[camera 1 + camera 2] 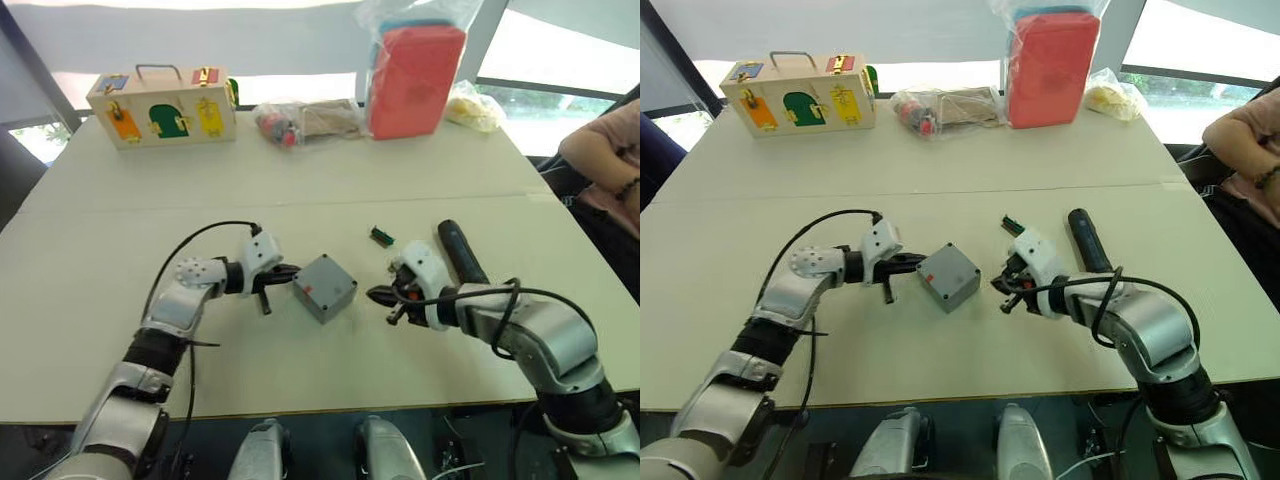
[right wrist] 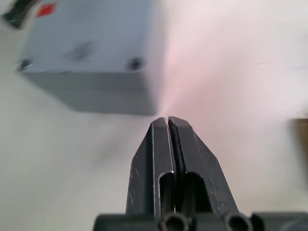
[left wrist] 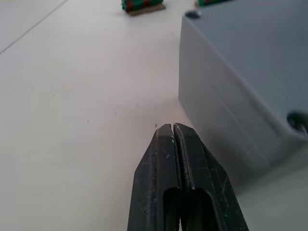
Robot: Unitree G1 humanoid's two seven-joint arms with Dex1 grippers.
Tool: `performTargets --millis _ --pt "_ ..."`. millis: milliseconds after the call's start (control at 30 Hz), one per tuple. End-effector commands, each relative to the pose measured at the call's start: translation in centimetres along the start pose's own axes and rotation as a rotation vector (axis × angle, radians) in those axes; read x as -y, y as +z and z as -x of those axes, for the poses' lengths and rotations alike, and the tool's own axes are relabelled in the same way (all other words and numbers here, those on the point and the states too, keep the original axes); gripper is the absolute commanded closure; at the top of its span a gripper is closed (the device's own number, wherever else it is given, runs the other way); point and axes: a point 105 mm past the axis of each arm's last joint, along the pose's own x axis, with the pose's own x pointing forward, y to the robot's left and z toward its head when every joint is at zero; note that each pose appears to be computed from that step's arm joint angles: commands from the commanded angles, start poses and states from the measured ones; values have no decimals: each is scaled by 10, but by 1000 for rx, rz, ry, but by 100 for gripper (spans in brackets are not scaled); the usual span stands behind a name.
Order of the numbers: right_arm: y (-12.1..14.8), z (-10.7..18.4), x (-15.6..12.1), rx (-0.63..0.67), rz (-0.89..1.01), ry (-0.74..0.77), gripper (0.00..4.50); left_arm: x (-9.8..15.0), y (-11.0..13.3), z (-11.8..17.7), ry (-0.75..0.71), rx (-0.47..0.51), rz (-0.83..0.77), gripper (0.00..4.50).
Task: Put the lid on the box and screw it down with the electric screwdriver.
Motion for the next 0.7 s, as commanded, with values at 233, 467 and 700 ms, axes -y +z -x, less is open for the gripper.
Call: performTargets --millis 233,467,700 --pt "22 -30 0 142 12 55 448 40 4 19 -148 -12 39 450" --pt "11 -39 -18 111 8 143 448 38 17 3 -105 37 43 450" --pt "3 -30 -37 87 -5 215 448 26 20 1 -78 29 24 450"
